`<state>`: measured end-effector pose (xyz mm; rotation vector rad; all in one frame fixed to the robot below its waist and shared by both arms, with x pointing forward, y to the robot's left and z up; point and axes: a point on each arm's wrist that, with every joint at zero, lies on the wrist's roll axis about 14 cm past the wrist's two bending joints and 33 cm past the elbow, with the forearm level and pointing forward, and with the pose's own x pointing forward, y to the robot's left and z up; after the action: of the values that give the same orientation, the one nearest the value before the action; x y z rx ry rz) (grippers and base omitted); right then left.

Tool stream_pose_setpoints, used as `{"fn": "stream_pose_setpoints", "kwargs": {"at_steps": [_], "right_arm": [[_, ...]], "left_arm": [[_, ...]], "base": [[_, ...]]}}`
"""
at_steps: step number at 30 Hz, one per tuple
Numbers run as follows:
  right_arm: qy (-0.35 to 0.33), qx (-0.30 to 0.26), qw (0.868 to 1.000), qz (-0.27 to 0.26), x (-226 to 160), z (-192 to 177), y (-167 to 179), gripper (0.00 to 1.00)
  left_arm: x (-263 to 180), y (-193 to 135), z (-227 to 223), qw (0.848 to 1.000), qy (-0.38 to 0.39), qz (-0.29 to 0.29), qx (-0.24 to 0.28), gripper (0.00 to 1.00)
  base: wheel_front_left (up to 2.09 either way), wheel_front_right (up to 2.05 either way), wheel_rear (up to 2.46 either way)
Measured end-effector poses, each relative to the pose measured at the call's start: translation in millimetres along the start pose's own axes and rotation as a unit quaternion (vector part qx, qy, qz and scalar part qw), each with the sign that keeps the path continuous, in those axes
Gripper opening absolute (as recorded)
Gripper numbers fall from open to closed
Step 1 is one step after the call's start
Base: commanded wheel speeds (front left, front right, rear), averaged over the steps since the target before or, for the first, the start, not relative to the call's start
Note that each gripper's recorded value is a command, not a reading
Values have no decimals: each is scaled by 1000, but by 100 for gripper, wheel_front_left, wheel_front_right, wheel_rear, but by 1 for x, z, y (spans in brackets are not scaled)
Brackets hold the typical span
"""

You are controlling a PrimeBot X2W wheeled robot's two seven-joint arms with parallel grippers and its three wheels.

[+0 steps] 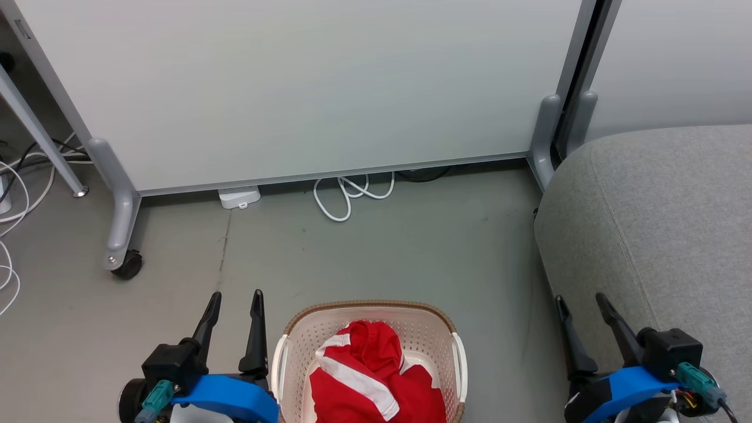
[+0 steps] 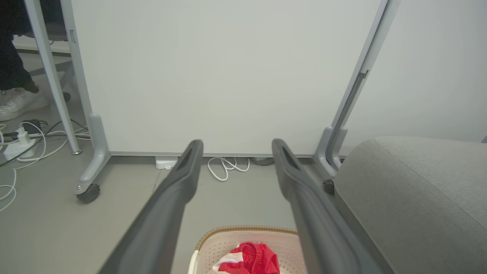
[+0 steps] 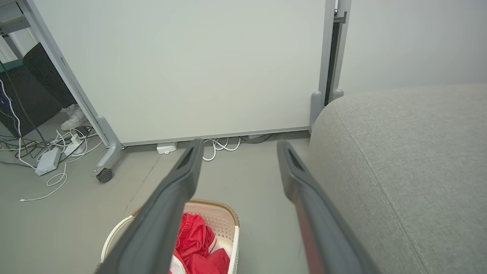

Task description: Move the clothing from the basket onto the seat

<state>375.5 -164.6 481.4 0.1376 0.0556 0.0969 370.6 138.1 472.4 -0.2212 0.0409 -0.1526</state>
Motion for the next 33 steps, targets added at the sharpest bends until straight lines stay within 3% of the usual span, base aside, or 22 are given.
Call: {"fn": "stream_pose_setpoints", "kwargs": {"at_steps": [15, 26, 33], "right_arm": [[1, -2, 1000, 0, 1, 0, -1, 100], [19, -13, 1000, -4, 24, -9, -7, 100], [41, -13, 999, -2, 55, -30, -10, 100]], "left_arm": [[0, -2, -8, 1000, 12, 1, -7, 100], [22, 0, -56, 996, 86, -1, -15, 100], [63, -7, -100, 986, 159, -46, 24, 100]], "base": [[0, 0, 0], [0, 0, 0], [0, 0, 0]]}}
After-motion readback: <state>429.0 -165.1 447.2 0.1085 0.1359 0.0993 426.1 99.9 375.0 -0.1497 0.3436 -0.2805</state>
